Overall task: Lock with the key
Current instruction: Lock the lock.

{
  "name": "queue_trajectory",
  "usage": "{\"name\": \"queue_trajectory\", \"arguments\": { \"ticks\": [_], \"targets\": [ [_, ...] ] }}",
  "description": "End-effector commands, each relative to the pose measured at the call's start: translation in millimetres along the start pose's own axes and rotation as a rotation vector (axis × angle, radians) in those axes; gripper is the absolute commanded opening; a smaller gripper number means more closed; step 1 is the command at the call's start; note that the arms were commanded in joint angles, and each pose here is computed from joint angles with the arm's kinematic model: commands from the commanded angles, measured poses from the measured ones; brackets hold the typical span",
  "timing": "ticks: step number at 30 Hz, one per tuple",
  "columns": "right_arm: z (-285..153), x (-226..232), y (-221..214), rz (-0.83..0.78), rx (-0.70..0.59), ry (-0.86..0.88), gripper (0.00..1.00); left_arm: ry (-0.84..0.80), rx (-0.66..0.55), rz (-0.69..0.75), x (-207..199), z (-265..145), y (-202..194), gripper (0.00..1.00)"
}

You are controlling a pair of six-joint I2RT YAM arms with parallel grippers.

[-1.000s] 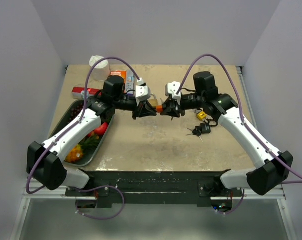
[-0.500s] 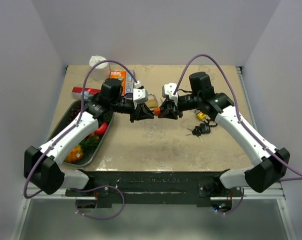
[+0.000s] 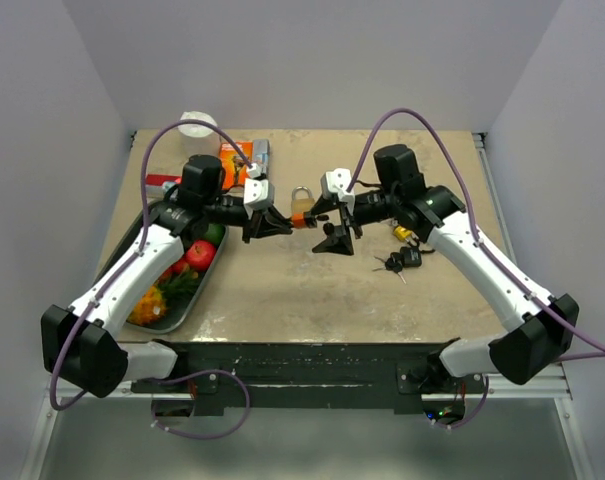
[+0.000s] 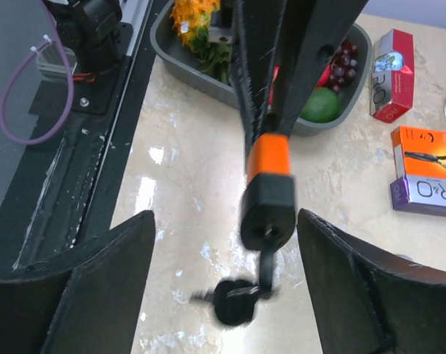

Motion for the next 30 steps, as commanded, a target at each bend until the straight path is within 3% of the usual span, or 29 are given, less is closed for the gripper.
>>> {"name": "queue_trajectory", "arguments": {
  "ticks": [1, 4, 7, 15, 30],
  "targets": [
    [-15, 1, 14, 0.01, 0.013, -0.024, 0.8, 0.016, -0.037, 0.095, 5, -14, 14, 0.0],
    [-24, 2, 6, 0.047, 0.046, -0.049, 0.75, 0.019, -0.023, 0.098, 6, -17, 10, 0.0],
    [-27, -1, 2, 0.071, 0.06, -0.076, 0.63, 0.012, -0.01, 0.111, 6, -18, 6, 0.0],
    [-21, -14, 0, 0.088, 0.044, -0.106, 0.59, 0.002, 0.015, 0.115, 9, -16, 0, 0.0],
    [-7, -21, -7, 0.115, 0.034, -0.086, 0.29, 0.002, 0.026, 0.098, 16, -12, -1, 0.0]
  ]
}}
Point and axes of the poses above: each gripper's point midway between its finger pads, its own z axis out along the fingers, its own x axis along the line the jaws close on, y = z × x, the point moved 4 cm from there along -z, back along the fingers, and after that the axes turned 6 degrees about -z, right-handed, at the moved point
